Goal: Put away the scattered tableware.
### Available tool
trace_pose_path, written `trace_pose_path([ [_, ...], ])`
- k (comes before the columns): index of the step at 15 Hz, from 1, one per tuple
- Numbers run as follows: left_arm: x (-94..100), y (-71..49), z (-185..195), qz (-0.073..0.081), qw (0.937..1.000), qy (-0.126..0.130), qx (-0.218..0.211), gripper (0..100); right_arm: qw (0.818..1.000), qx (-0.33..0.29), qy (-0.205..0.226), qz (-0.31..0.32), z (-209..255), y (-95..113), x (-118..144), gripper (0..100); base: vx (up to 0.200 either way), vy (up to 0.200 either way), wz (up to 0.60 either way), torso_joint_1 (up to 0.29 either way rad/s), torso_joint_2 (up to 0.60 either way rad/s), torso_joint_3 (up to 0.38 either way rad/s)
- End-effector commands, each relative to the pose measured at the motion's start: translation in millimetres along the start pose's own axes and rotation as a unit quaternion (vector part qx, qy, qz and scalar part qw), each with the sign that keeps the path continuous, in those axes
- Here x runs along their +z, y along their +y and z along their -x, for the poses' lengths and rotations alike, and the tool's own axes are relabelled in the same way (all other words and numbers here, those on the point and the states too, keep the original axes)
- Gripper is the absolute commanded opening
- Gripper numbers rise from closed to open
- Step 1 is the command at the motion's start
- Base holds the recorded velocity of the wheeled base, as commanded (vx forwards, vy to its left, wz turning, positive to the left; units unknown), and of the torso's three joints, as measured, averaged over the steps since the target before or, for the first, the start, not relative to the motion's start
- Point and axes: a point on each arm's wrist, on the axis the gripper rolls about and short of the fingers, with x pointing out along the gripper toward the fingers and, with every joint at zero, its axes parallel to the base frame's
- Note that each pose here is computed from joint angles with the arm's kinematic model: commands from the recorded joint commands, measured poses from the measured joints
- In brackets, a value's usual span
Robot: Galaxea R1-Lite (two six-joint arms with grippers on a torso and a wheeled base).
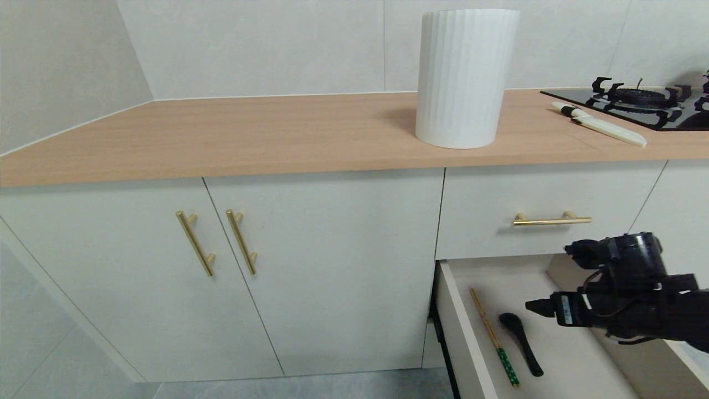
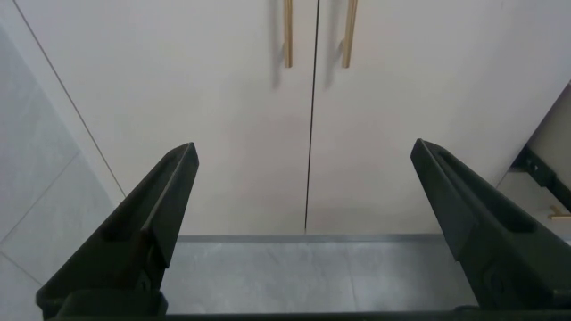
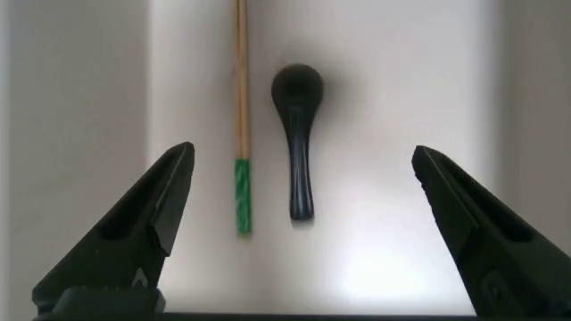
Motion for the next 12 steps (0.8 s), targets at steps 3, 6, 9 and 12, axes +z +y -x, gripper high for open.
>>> trace_pose_path([
  [3,-0.1,0.0,0,-0.004,1.0,0.0,0.0,100,0.998,-0.001,-0.053,-0.014,108,-7,-4,100,0.0,0.0,0.0,0.0,0.0,0.0],
  [6,-0.1,0.0,0,0.0,1.0,0.0,0.0,100,0.998,0.002,-0.057,-0.01,121,-7,-20,100,0.0,0.0,0.0,0.0,0.0,0.0],
  [9,-0.1,0.0,0,0.001,1.0,0.0,0.0,100,0.998,0.008,-0.055,-0.004,135,-5,-31,100,-0.133,0.0,0.0,0.002,0.0,0.002],
  [12,-0.1,0.0,0,0.001,1.0,0.0,0.0,100,0.999,0.013,-0.039,0.001,156,-5,-46,100,-0.2,0.0,0.0,0.004,0.01,0.006],
])
